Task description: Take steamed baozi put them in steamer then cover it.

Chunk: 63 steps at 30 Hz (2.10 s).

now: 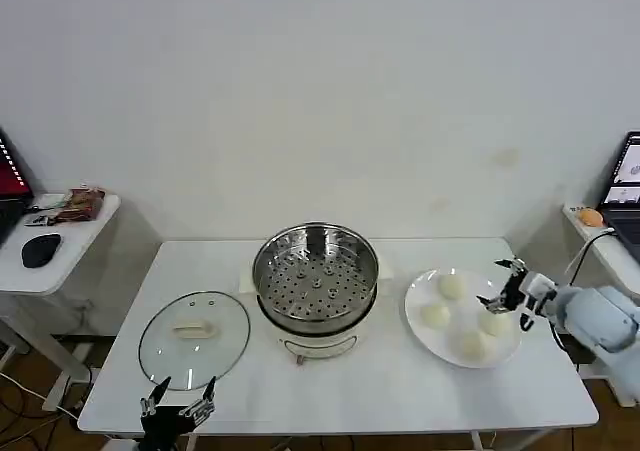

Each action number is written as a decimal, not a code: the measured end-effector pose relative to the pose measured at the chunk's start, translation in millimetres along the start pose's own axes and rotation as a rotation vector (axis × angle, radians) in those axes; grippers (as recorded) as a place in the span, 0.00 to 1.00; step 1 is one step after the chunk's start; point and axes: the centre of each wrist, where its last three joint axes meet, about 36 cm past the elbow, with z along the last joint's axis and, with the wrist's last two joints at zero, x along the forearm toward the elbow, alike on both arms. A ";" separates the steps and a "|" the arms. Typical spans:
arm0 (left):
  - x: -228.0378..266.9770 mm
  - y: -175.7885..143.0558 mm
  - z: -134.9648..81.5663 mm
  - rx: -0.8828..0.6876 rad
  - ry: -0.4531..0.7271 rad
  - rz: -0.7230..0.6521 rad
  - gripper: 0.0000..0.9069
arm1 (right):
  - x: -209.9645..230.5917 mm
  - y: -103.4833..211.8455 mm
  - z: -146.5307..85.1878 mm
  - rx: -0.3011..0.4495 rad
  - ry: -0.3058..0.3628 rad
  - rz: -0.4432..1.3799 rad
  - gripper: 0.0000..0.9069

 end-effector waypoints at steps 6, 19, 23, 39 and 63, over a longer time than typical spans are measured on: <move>0.6 -0.8 -2.3 0.005 -0.003 0.000 1.00 | -21.8 -18.6 -8.5 0.057 0.035 -0.064 1.00; -1.2 0.2 -1.8 0.023 0.002 -0.007 1.00 | -67.2 -48.4 -27.6 0.174 0.073 -0.207 1.00; -2.2 0.2 -2.5 0.026 0.001 -0.007 1.00 | -78.2 -57.7 -34.2 0.216 0.085 -0.253 1.00; -5.7 -0.4 -7.8 0.034 0.003 0.001 1.00 | -113.0 -76.1 -33.8 0.324 0.161 -0.366 1.00; 3.0 -6.4 -12.9 0.050 0.008 0.016 1.00 | -155.9 -72.2 -31.1 0.310 0.186 -0.407 1.00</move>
